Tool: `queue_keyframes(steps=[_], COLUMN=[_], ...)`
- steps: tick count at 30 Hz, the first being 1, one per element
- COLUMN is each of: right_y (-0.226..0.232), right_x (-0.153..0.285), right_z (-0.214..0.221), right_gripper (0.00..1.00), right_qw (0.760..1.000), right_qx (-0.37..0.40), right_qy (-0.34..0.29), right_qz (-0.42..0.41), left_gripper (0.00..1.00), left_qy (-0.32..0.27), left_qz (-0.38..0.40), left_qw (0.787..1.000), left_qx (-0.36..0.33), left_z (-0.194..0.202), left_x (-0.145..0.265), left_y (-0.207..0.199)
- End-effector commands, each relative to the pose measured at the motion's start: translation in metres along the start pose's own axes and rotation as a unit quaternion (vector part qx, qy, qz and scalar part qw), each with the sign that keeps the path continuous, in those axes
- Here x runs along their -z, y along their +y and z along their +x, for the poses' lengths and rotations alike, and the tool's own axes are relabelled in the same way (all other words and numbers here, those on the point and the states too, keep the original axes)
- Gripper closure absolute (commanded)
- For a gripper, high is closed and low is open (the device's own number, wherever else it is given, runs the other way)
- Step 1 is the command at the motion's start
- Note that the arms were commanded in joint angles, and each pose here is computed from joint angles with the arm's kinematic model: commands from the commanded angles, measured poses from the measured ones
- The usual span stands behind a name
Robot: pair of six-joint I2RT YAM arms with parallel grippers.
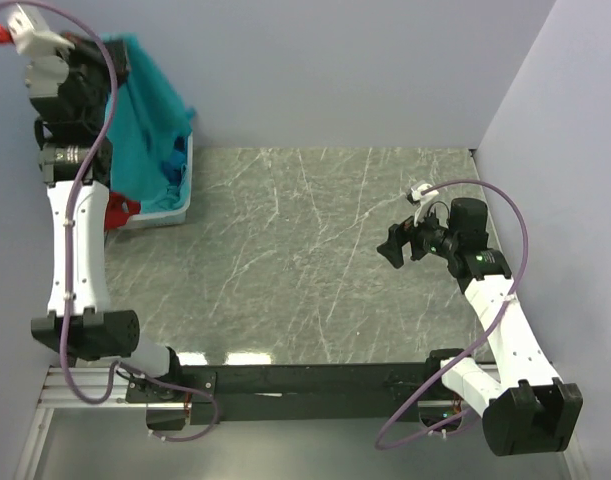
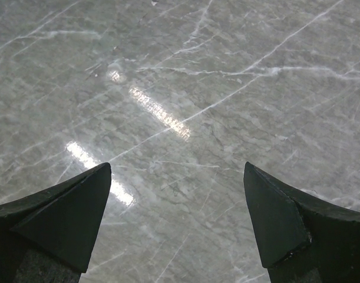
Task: Fold and stack the t-shirts
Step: Move the tshirt to the center of the board
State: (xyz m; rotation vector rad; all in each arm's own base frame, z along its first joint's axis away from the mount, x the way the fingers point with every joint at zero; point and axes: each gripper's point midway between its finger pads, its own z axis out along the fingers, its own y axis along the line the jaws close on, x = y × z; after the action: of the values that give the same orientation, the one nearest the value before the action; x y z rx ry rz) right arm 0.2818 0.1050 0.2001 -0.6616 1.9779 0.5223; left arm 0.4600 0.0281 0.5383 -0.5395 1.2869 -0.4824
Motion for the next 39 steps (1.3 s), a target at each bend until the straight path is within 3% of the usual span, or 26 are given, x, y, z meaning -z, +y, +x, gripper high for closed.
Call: queue_keyframes(steps=[1, 10, 14, 17, 21, 30, 33, 34, 37, 38, 39], right_y=[-0.005, -0.011, -0.013, -0.016, -0.021, -0.027, -0.027, -0.027, -0.027, -0.026, -0.026], right_x=[0.003, 0.002, 0.002, 0.002, 0.004, 0.005, 0.006, 0.006, 0.005, 0.005, 0.005], right_z=[-0.021, -0.018, -0.018, -0.017, -0.017, -0.015, -0.016, -0.015, -0.014, -0.014, -0.012], right_gripper=[0.01, 0.01, 0.01, 0.01, 0.01, 0.01, 0.01, 0.01, 0.01, 0.01, 0.00], right_qw=[0.999, 0.999, 0.999, 0.999, 0.998, 0.997, 0.997, 0.997, 0.997, 0.997, 0.997], right_qx=[0.026, 0.028, 0.029, 0.030, 0.032, 0.034, 0.036, 0.035, 0.035, 0.035, 0.039], right_qy=[-0.021, -0.017, -0.014, -0.012, -0.013, -0.008, -0.011, -0.010, -0.008, -0.007, -0.005], right_qz=[0.012, 0.026, 0.030, 0.039, 0.051, 0.066, 0.068, 0.068, 0.066, 0.064, 0.061], left_gripper=[1.00, 1.00, 1.00, 1.00, 1.00, 0.99, 0.74, 0.48, 0.10, 0.08, 0.07], left_qy=[-0.068, -0.076, -0.012, 0.049, 0.161, 0.310, 0.343, 0.344, 0.373, 0.350, 0.356], left_qz=[0.157, 0.229, 0.313, 0.353, 0.388, 0.359, 0.337, 0.327, 0.255, 0.211, 0.177], left_qw=[0.985, 0.968, 0.945, 0.927, 0.899, 0.873, 0.871, 0.876, 0.892, 0.910, 0.912], left_qx=[0.026, 0.066, 0.095, 0.116, 0.127, 0.111, 0.102, 0.080, 0.005, -0.061, -0.099], left_z=[-0.063, -0.084, -0.051, -0.016, 0.065, 0.211, 0.248, 0.260, 0.297, 0.299, 0.300], left_x=[0.042, 0.080, 0.101, 0.110, 0.130, 0.159, 0.171, 0.171, 0.170, 0.157, 0.157], left_y=[-0.117, -0.158, -0.200, -0.222, -0.242, -0.224, -0.195, -0.184, -0.133, -0.107, -0.088])
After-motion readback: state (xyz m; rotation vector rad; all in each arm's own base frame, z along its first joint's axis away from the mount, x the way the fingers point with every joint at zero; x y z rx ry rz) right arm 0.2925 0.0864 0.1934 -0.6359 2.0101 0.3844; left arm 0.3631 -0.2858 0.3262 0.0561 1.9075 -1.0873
